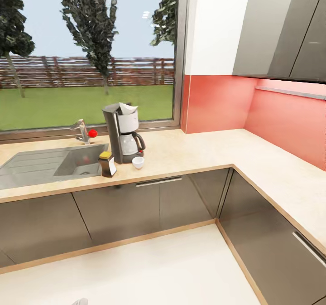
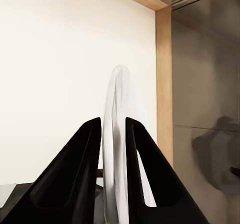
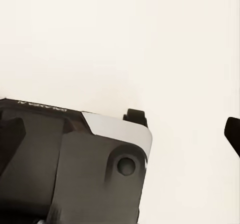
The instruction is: Set up a coffee station on the kitchen countertop: keep the coffee maker on the countertop, move the bottle of coffee from the kitchen shelf to the counter next to the coffee maker, place a paper coffee filter on top of the coffee maker, put the saucer next to the coffee maker with the coffee cup on the saucer, and place the electric kettle next to the coffee maker.
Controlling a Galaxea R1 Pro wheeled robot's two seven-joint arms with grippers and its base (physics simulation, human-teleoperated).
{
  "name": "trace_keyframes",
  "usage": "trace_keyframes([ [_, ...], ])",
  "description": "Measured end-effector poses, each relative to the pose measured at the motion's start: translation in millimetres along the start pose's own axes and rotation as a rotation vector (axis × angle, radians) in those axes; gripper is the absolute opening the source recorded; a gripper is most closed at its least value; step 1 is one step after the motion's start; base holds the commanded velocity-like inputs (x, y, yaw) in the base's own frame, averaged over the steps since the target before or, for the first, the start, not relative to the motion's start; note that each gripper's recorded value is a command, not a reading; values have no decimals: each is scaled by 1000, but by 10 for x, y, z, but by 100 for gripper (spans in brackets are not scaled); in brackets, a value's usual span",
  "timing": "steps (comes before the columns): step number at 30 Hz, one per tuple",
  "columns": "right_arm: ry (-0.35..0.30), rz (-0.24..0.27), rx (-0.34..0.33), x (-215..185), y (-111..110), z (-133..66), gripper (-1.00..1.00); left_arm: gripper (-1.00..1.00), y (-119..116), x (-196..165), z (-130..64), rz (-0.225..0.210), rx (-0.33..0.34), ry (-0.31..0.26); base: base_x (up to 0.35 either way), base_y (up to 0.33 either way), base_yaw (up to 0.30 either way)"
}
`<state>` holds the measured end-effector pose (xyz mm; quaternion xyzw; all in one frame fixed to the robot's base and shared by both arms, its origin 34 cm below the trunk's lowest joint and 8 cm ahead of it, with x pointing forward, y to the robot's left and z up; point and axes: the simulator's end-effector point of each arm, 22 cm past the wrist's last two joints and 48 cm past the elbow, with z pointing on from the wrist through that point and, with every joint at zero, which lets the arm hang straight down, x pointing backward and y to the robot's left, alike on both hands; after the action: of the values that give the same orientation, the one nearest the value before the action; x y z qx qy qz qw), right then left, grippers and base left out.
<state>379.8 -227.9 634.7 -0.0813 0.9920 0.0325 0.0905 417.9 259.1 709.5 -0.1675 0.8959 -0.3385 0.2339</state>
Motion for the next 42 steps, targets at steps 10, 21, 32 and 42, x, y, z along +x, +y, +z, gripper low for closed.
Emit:
trace_keyframes([
  [10,-15,-15,2,-24,-2,1,100,-100,0,1,0,0,0,0,0,-233,0],
  [21,-27,-15,0,-53,18,1,100,-100,-29,-111,-9,7,14,-19,0,-14,0],
  [32,-54,-16,-2,-50,40,7,100,-100,-775,-1108,264,12,175,-72,0,0,0],
  [42,-54,-15,-2,-47,42,8,100,-100,-2054,-1809,702,64,357,-97,0,0,0],
])
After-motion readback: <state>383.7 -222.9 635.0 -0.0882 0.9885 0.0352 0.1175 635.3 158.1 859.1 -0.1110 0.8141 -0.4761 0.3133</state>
